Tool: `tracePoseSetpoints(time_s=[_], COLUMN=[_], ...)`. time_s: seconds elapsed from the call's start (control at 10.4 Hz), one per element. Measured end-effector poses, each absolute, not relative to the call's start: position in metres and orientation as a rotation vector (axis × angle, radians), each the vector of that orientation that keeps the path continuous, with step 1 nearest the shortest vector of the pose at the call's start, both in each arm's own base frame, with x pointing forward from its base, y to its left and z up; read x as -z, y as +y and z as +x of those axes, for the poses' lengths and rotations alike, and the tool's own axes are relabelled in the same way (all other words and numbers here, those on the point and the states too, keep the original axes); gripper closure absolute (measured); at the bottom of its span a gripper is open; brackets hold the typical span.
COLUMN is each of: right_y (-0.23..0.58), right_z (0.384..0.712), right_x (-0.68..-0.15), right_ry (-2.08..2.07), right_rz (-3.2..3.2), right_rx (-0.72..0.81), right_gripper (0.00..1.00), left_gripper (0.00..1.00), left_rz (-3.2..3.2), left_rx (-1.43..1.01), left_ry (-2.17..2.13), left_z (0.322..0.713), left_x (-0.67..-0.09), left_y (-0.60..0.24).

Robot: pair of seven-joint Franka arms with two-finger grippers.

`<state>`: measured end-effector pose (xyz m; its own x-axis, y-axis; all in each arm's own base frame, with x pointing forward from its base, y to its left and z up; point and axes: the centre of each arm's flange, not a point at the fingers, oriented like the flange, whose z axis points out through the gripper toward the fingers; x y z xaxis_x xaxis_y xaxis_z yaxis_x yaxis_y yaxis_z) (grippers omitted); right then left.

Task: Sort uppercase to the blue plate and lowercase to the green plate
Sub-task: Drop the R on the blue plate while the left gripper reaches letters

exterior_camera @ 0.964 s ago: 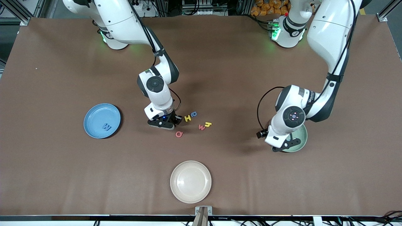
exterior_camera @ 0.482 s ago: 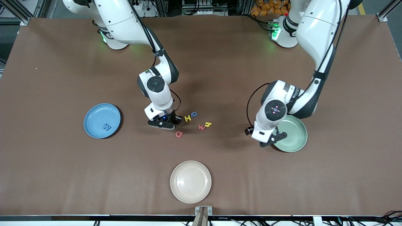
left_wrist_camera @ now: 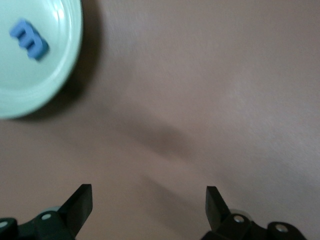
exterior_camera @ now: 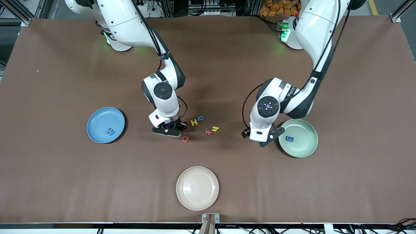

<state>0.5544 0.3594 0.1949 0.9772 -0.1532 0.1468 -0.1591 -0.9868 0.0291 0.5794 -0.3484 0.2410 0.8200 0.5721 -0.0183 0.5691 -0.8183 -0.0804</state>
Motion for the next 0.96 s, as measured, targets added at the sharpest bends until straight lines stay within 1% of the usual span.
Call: tracePoseSetpoints(time_s=[0.19,0.39,0.58,0.77,0.96], right_y=[0.353,0.335,0.307,0.262,0.201], right_z=[0.565,0.573,0.585,0.592,0.591], right_x=[-0.204,-0.205,-0.221,-0.239,-0.253], right_ry=[-0.163,-0.102,-0.031,0.046,0.136], right_rz=[3.063,3.036,3.026,3.022,3.009], right_rx=[-0.182,-0.117,-0.086,-0.062,-0.029], right_gripper=[0.71,0.71,0.71,0.71,0.71], left_gripper=[0.0,0.0,0.0,0.0,0.0], left_rz=[-2.893,-2.844,-2.791,-2.736,-2.66], left_rx=[-0.079,-0.088,-0.082,-0.064,-0.061], left_ry=[-1.026,-1.209,-1.377,-1.554,-1.782], left_z=[0.564,0.558,0.554,0.553,0.555], left_x=[-0.234,-0.235,-0.24,-0.249,-0.254], left_y=[-0.375,-0.399,-0.421,-0.437,-0.446])
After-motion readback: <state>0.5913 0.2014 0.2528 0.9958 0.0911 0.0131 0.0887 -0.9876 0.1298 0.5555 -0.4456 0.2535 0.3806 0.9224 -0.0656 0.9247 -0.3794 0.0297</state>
